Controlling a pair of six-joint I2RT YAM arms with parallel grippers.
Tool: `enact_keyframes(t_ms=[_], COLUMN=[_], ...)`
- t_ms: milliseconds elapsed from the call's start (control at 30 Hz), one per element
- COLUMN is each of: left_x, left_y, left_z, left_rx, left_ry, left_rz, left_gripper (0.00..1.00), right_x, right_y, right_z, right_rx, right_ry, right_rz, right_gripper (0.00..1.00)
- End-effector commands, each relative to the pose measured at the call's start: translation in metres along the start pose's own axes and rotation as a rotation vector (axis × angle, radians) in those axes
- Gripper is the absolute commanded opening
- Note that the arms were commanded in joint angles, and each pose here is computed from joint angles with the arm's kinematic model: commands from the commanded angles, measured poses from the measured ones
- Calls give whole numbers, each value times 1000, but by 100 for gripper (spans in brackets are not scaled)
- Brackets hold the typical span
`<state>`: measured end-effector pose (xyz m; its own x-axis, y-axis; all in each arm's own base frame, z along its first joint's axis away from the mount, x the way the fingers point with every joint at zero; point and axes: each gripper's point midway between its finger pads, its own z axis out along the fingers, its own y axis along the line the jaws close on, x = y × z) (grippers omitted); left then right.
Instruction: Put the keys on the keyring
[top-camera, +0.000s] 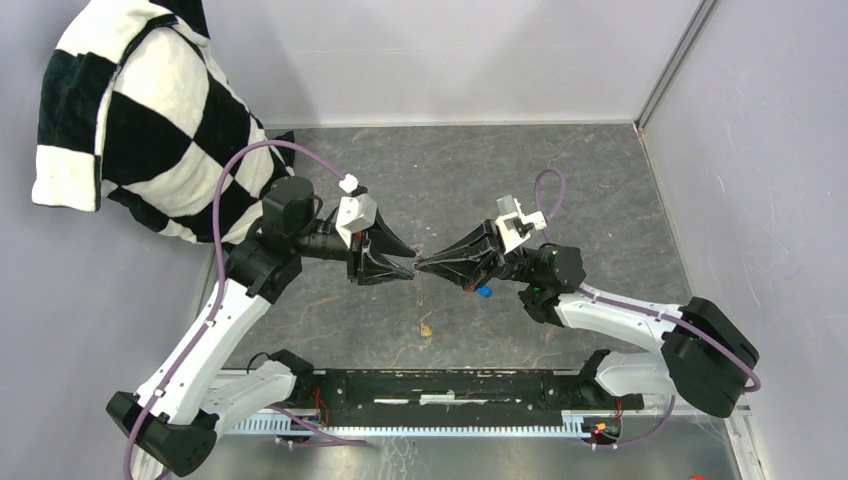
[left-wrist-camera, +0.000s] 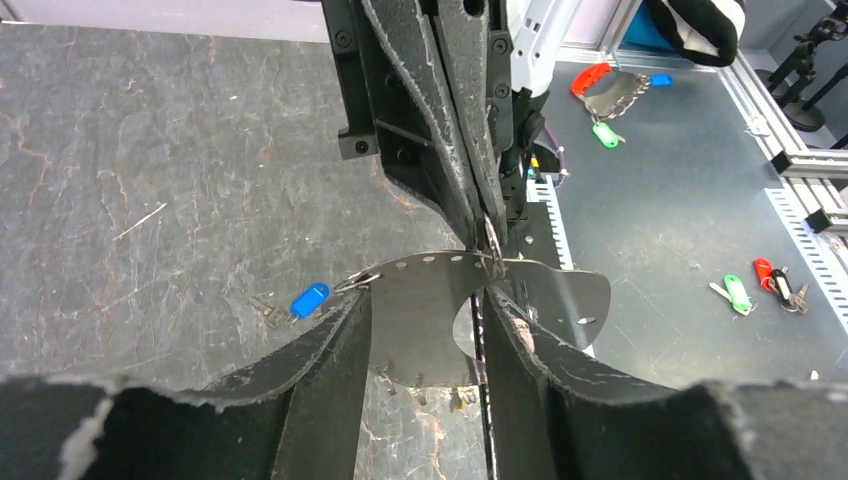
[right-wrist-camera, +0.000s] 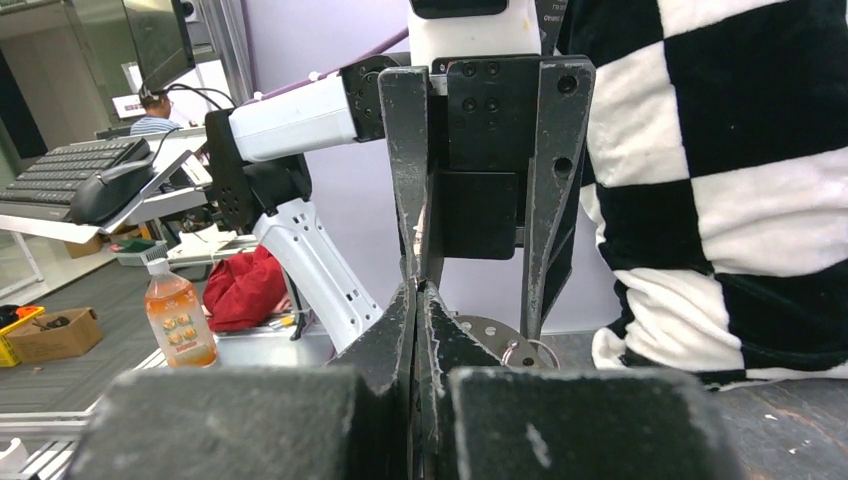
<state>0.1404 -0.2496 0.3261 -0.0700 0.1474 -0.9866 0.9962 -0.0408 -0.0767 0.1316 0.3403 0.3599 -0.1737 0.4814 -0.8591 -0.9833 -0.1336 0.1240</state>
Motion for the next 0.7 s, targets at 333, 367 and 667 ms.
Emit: enact_keyframes(t_ms=[333, 367, 667], left_x=[-19, -19, -21], left_y=[-21, -21, -17], left_z=[0, 0, -1], left_rx=[114, 115, 91], left_ry=[-48, -47, -46], left_rz=[8, 6, 8], left_gripper=[40, 39, 24], right_x=[-15, -13, -3], right_y=[9, 7, 4], right_z=[7, 7, 11], right_rx=[-21, -12, 25], right_ry=[-103, -97, -60], right_rz=[-33, -38, -63], right_gripper=[1, 1, 1])
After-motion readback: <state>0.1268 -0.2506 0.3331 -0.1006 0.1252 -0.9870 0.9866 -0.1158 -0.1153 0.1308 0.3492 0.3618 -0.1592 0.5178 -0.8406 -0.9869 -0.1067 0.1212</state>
